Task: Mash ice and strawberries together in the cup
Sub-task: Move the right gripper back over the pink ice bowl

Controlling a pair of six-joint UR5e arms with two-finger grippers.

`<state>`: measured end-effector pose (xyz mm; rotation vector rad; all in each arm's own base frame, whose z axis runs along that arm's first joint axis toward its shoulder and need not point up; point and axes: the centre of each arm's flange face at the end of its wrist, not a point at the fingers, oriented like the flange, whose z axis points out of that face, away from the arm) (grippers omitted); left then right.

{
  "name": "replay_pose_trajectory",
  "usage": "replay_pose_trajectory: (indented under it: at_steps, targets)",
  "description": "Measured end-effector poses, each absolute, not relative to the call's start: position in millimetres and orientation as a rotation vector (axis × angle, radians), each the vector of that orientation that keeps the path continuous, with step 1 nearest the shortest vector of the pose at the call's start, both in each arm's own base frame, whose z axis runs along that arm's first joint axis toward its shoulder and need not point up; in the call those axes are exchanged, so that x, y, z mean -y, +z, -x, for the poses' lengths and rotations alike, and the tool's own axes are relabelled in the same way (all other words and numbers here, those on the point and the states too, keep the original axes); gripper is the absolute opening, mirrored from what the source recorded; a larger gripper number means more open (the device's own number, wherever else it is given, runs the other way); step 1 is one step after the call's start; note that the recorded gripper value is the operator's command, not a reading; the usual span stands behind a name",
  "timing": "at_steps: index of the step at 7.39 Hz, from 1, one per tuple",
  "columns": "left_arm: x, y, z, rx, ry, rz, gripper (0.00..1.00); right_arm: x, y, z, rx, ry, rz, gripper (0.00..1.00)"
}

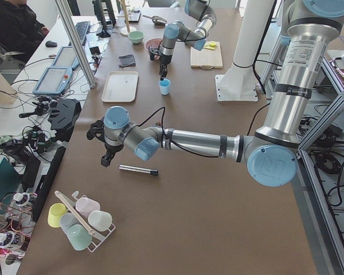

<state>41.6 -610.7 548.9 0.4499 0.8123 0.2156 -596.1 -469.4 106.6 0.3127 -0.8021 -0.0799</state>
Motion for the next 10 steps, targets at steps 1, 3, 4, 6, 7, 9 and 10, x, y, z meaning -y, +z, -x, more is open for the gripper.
replay_pose_trajectory:
  at_steps: [1,3,4,6,7,9,10]
  targets:
    - [610.7,548.6,-41.7,-0.812,0.216,-0.451,0.97,480.5,100.1,580.0,0.819,-0.068,-0.309,0.99]
    - [610.8,548.4,-42.6,-0.816,0.205,-0.444,0.97,526.8,102.5,502.4,0.883,-0.072,-0.234,0.99]
    - [610.4,548.0,-43.6,-0.821,0.191,-0.438,0.97,538.7,129.9,461.9,0.887,-0.106,-0.230,0.99]
    - [610.1,550.6,-45.0,-0.823,0.183,-0.429,0.97,543.7,221.5,388.9,0.833,-0.219,-0.255,0.99]
    - [610.2,551.3,-46.2,-0.824,0.183,-0.427,0.97,540.4,266.8,369.2,0.802,-0.287,-0.268,0.98]
    - [610.5,551.9,-48.3,-0.825,0.187,-0.428,0.97,530.8,329.2,352.5,0.774,-0.367,-0.285,0.87]
    - [610.9,552.3,-49.7,-0.825,0.189,-0.428,0.97,526.3,350.7,346.7,0.760,-0.413,-0.298,0.88]
